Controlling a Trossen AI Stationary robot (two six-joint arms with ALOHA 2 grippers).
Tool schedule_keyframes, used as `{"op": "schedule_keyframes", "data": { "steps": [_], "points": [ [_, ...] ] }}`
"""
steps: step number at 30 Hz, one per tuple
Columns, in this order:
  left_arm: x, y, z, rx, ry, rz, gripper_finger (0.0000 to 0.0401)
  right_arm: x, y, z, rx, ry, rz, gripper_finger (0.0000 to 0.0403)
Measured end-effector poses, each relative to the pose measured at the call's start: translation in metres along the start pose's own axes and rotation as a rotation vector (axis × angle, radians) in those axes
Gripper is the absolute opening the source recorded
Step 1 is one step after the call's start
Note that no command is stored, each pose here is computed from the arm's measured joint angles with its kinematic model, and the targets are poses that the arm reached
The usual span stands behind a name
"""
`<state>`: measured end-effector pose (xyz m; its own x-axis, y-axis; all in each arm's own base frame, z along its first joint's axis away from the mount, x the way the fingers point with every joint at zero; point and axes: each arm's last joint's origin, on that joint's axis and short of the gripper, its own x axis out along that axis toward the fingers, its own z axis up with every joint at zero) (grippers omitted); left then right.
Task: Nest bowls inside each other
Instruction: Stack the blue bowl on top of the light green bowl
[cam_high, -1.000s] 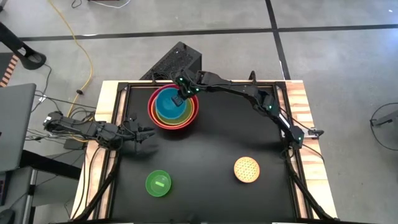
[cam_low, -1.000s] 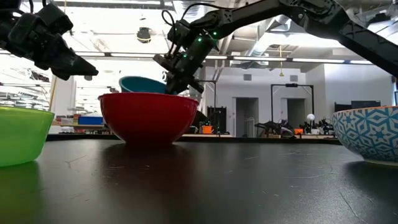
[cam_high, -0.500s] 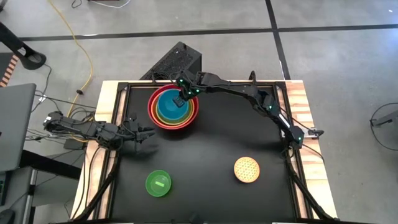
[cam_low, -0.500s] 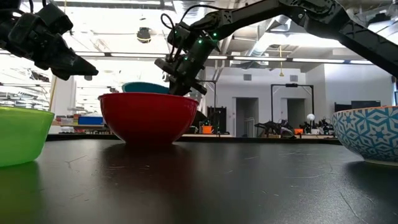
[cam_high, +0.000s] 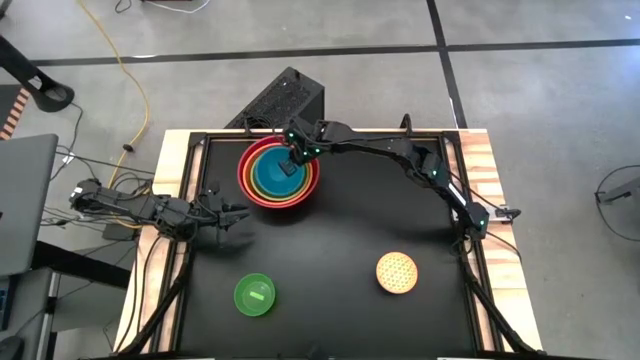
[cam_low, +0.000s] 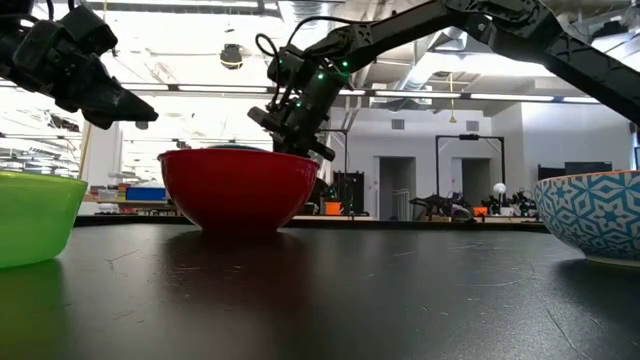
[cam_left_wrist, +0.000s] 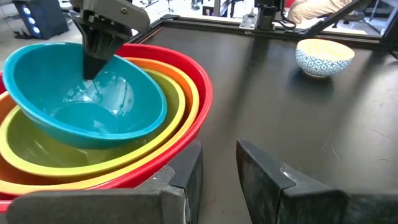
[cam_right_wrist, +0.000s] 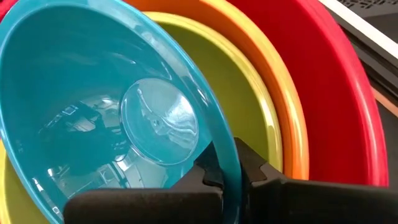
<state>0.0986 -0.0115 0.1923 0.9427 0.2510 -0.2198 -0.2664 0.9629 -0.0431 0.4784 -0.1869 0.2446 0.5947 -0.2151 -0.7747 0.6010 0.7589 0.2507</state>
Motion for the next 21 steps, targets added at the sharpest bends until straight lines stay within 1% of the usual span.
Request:
{"op": "schedule_keyframes", "data": {
  "steps": [9,21],
  "points": [
    [0.0,0.0,0.0,0.0,0.0,-0.001,0.0087,0.0,0.0048,0.0004,-0.009,-0.017,0.019,0.0061],
    [0.0,0.0,0.0,0.0,0.0,0.0,0.0087,0.0001,0.0089,-0.0015,-0.015,-0.013,0.025,0.0068]
  ]
}}
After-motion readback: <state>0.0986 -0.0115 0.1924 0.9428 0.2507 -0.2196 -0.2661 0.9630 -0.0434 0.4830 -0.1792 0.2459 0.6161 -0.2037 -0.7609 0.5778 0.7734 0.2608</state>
